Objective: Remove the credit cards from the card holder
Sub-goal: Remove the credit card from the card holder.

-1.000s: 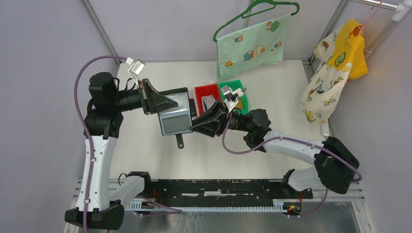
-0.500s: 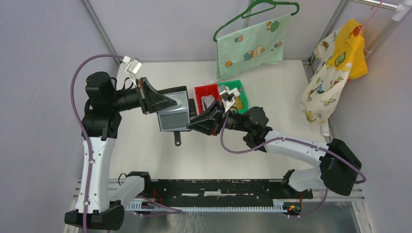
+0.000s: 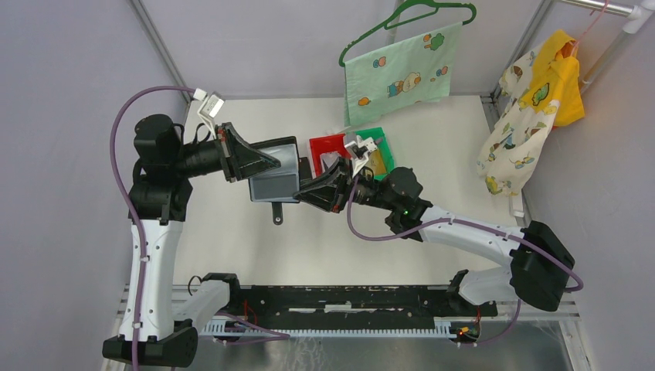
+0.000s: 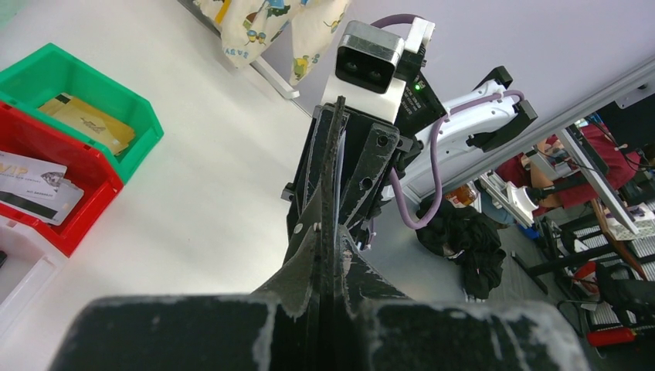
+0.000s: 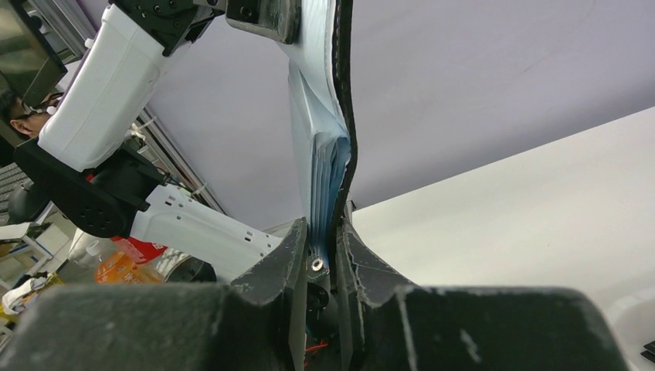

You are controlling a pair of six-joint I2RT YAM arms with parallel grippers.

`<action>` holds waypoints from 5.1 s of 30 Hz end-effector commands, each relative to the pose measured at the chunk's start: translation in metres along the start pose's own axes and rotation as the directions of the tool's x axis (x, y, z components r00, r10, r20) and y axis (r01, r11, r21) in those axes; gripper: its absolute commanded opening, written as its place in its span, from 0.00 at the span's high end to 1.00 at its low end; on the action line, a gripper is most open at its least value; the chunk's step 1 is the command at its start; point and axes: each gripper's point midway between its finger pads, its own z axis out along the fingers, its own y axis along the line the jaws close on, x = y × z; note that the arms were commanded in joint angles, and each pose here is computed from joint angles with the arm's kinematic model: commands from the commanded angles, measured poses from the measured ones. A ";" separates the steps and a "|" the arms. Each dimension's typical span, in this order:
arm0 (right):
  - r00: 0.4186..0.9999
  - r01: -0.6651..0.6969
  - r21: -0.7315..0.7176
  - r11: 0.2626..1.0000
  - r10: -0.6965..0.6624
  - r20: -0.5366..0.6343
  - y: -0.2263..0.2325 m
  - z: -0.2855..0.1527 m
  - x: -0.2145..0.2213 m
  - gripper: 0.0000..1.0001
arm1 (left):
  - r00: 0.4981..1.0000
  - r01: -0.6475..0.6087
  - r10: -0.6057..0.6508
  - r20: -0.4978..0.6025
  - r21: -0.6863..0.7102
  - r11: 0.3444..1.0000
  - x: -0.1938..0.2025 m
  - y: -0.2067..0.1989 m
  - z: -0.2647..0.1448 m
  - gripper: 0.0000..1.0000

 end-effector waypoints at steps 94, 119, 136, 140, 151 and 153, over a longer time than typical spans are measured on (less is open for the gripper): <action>0.996 -0.017 -0.255 0.967 -0.004 -0.084 0.005 0.011 -0.037 0.25 | 0.983 -0.012 0.038 -0.177 0.150 0.989 0.047 0.003 -0.005 0.97; 0.992 -0.066 -0.296 0.953 0.031 -0.121 0.027 0.026 -0.037 1.00 | 0.984 -0.043 0.075 -0.161 0.194 0.980 0.040 -0.017 -0.009 0.64; 0.961 -0.193 -0.296 0.935 0.241 0.138 0.029 -0.008 -0.103 1.00 | 0.950 -0.248 0.271 -0.157 0.148 0.957 0.066 -0.010 -0.017 0.33; 0.955 -0.220 -0.323 0.921 0.271 0.122 0.037 -0.007 -0.096 1.00 | 0.947 -0.265 0.284 -0.151 0.134 0.955 0.062 -0.007 -0.016 0.39; 0.957 -0.253 -0.344 0.904 0.286 0.047 0.048 0.004 -0.066 1.00 | 0.953 -0.270 0.282 -0.111 0.110 0.957 0.050 -0.009 -0.014 0.51; 0.960 -0.248 -0.338 0.908 0.277 0.038 0.048 0.007 -0.062 1.00 | 0.955 -0.266 0.277 -0.111 0.102 0.959 0.049 -0.007 -0.013 0.58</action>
